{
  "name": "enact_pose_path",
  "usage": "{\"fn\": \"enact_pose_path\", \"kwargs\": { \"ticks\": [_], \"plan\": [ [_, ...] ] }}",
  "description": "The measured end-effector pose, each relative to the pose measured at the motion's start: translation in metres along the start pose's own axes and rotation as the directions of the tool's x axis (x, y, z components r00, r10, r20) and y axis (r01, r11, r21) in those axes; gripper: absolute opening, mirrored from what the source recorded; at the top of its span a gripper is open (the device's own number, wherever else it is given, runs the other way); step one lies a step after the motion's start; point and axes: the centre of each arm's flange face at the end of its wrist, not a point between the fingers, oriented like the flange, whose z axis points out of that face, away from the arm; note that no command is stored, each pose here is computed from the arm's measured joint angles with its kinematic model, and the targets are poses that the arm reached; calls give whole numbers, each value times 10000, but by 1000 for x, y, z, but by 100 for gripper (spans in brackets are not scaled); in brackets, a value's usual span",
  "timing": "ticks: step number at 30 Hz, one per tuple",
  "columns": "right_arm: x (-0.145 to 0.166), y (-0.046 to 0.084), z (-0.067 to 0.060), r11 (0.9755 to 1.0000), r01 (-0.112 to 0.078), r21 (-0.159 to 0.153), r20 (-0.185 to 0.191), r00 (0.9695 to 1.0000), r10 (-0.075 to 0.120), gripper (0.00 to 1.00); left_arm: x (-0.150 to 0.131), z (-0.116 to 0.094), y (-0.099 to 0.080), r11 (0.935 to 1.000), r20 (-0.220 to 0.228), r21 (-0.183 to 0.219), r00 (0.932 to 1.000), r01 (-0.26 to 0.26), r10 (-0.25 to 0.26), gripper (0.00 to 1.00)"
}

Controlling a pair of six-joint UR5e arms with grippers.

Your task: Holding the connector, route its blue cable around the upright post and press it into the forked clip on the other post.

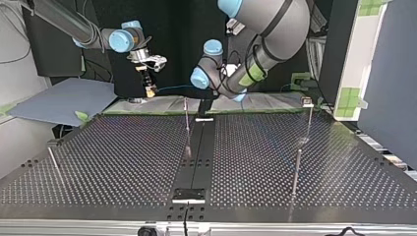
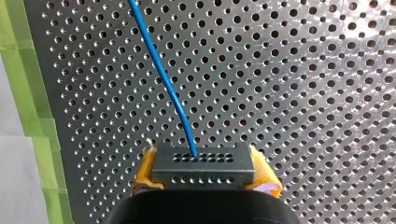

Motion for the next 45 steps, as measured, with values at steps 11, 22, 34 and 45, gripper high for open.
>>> {"fn": "enact_pose_path", "kwargs": {
  "ticks": [11,22,34,45],
  "plan": [
    [1,0,1,10000,-24,-10,-24,10000,24,0,19,23,-10,9988,347,474,9994,81,-97,100],
    [1,0,1,10000,-11,-7,-1,10000,11,0,12,30,-14,9988,1256,421,9916,265,-316,100],
    [1,1,2,10000,-16,8,-1,10000,16,0,13,34,-8,9989,2094,-229,9772,413,-356,100],
    [1,0,1,10000,-9,15,12,10000,9,0,9,36,-6,9951,2927,-898,9561,420,-139,52]
  ]
}}
